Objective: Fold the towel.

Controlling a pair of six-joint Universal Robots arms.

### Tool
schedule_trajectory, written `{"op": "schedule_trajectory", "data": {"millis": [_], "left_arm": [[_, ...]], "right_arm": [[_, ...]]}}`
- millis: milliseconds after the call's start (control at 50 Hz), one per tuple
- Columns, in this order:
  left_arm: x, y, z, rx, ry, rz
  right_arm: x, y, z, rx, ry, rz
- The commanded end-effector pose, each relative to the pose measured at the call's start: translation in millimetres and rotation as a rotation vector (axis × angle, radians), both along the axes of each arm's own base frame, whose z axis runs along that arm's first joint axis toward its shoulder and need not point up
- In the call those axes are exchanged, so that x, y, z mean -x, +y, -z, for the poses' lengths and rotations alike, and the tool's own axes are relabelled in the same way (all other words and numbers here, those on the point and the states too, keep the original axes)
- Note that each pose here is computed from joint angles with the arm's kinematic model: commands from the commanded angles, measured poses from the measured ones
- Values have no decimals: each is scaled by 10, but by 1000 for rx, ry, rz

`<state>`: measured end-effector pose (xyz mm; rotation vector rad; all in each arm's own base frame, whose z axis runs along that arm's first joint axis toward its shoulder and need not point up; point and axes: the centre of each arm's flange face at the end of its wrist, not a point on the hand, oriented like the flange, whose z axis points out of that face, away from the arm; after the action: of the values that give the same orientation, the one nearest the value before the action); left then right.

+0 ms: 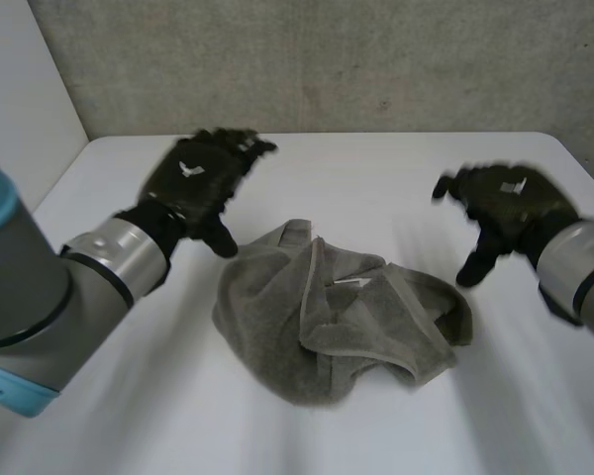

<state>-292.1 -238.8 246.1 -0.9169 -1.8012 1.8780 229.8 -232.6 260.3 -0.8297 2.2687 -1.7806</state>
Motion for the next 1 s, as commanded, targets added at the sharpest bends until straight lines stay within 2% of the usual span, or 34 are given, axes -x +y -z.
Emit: {"op": "schedule_trajectory", "data": {"millis": [20, 140, 380, 500, 600, 660, 700, 720, 740, 760, 780, 800, 820, 840, 860, 900, 920, 1000], "left_arm": [[139, 29, 368, 12, -146, 141], [286, 134, 632, 7, -207, 243], [459, 65, 1067, 18, -319, 300], [530, 6, 1029, 51, -316, 296], [560, -63, 916, 88, -300, 277], [611, -180, 712, 159, -275, 233], [640, -254, 551, 214, -254, 195], [662, -330, 357, 272, -224, 147], [661, -420, 114, 337, -184, 78], [661, -421, 111, 338, -183, 77], [641, -499, -139, 396, -134, -2], [596, -553, -373, 438, -76, -79], [595, -553, -376, 438, -75, -80], [539, -572, -576, 458, -13, -142], [538, -572, -578, 458, -12, -143], [432, -503, -824, 444, 90, -212], [432, -502, -825, 444, 90, -212], [271, -269, -721, 333, 136, -223]], "right_arm": [[-13, 274, 410, -155, 5, -78], [-90, 468, 700, -265, -126, -96], [-242, 454, 1278, -386, -110, -114], [-278, 368, 1323, -348, -122, -117], [-347, 113, 1057, -212, -172, -121], [-378, 40, 929, -164, -189, -128], [-455, -122, 565, -21, -228, -149], [-455, -122, 563, -20, -229, -149], [-489, -203, 355, 77, -244, -162], [-518, -274, 156, 184, -262, -173], [-518, -274, 154, 185, -262, -173], [-533, -321, -51, 297, -284, -182], [-533, -321, -53, 298, -284, -182], [-555, -328, -220, 400, -299, -197], [-570, -323, -373, 495, -315, -205], [-590, -298, -503, 574, -327, -222], [-591, -280, -597, 625, -326, -223], [-580, -252, -547, 586, -283, -226]]}}
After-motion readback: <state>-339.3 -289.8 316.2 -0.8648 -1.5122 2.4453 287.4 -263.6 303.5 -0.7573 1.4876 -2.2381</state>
